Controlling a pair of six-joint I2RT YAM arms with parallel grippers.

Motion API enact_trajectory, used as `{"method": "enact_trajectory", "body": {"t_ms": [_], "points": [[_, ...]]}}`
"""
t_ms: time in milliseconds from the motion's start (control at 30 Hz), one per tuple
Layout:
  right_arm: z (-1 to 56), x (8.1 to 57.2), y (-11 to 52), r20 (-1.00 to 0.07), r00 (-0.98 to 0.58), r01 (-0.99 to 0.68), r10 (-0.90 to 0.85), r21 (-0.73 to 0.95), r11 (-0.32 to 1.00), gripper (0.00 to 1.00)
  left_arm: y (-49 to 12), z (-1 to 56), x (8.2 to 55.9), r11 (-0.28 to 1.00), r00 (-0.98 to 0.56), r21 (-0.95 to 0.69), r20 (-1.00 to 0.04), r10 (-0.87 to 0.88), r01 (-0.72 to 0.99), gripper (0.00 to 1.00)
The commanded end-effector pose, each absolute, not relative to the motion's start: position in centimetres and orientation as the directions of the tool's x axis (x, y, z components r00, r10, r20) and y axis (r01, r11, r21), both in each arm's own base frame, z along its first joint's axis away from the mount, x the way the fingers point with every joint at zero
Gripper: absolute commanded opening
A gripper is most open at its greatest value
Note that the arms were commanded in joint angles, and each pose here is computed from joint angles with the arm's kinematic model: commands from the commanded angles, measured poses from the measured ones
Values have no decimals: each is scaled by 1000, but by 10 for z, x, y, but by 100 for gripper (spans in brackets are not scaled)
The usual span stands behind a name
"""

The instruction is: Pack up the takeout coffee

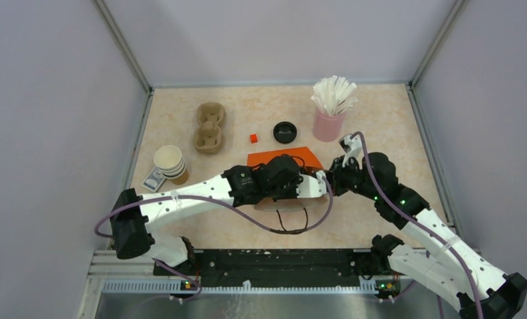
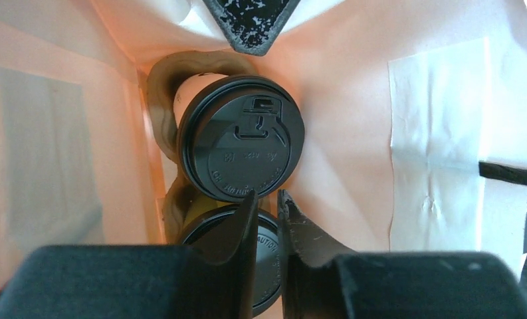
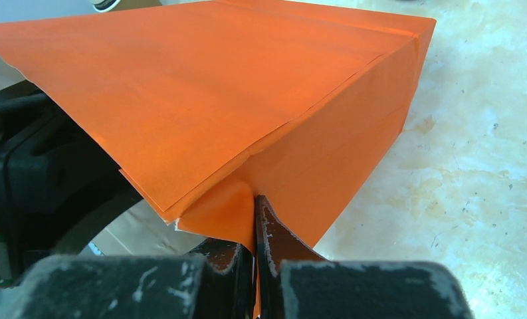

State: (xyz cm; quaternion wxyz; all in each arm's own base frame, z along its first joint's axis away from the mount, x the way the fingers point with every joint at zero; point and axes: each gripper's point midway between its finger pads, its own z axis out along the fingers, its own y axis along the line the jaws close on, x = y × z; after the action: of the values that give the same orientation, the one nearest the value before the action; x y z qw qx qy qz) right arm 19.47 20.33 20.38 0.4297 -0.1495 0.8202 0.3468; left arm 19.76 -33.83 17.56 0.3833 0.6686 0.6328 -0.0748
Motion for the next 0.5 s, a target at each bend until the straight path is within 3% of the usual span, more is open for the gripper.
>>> {"method": "enact_trajectory", "body": {"t_ms": [0, 100, 467], "points": [[232, 198, 210, -830, -549, -568, 95, 454, 686, 0, -332, 196, 202, 99, 240, 481, -593, 769, 871, 15], [232, 197, 209, -831, -548, -568, 93, 452, 688, 0, -331, 190, 204, 76, 258, 496, -571, 779, 865, 0], [235, 198, 209, -830, -550, -566, 92, 451, 690, 0, -348, 177, 212, 72, 290, 517, -585, 758, 853, 0]]}}
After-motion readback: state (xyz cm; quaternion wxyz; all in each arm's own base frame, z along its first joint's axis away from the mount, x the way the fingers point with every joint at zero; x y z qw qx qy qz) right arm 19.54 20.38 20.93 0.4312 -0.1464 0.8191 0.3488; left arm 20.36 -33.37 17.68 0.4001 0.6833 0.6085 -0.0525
